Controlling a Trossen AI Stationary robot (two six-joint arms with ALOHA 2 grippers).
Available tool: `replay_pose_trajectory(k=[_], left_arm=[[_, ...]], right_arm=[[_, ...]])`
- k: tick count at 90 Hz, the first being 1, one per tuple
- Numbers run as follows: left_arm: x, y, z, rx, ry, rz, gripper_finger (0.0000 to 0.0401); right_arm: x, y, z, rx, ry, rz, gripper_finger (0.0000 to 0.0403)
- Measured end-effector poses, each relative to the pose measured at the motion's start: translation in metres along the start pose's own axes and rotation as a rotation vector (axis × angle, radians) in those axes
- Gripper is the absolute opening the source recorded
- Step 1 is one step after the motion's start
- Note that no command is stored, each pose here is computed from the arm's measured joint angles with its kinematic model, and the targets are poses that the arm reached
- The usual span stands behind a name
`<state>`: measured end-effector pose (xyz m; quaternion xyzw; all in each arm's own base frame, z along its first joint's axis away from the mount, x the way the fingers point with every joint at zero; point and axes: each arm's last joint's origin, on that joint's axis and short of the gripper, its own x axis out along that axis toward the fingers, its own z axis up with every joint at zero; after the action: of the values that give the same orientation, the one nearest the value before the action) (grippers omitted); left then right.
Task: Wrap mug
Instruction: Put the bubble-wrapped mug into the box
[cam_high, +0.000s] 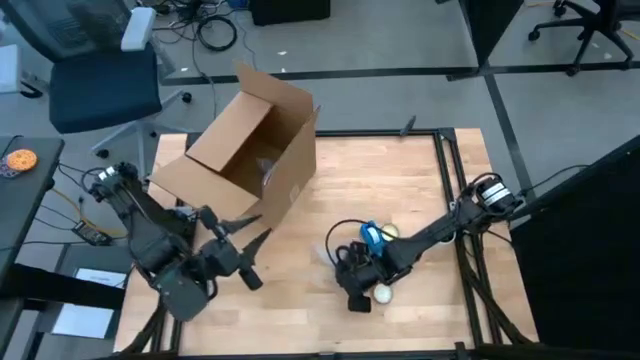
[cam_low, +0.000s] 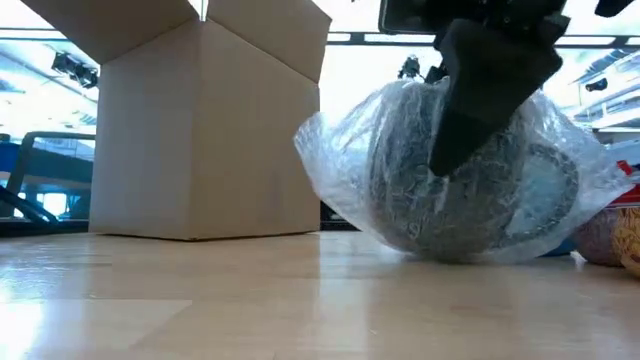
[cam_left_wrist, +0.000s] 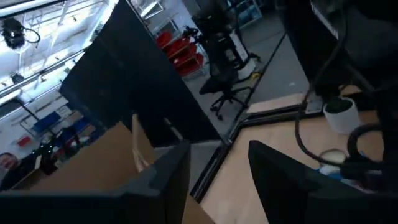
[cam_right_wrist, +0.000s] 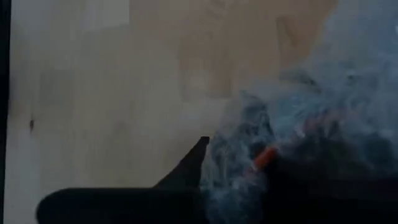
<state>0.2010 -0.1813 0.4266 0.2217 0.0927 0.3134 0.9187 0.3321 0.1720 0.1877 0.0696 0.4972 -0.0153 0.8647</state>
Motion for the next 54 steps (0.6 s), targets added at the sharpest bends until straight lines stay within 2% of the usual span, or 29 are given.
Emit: replay_pose_trajectory(k=[11,19,31,40,54], left_arm=[[0.006,0.028,0.015,-0.073,0.008,-0.005,0.0148],[0.018,0.041,0.013,-0.102,0.031,-0.026,0.0148],[0.033,0.036,-0.002,-0.028,0.095,-0.021,0.0151],[0.045,0.028,-0.011,0.008,0.139,0.018,0.0167],[0.062,0.026,-0.017,-0.039,0.175,0.104,0.0217]], right_arm=[[0.0,0.007,-0.003,-0.005,-0.039,-0.015,0.001],[0.0,0.01,-0.003,-0.001,-0.055,-0.002,0.0008],[-0.001,0.013,-0.005,0.014,-0.064,-0.013,0.0007],[-0.001,0.014,-0.005,0.016,-0.066,-0.015,0.0007],[-0.001,0.014,-0.005,0.018,-0.065,-0.012,0.0006]])
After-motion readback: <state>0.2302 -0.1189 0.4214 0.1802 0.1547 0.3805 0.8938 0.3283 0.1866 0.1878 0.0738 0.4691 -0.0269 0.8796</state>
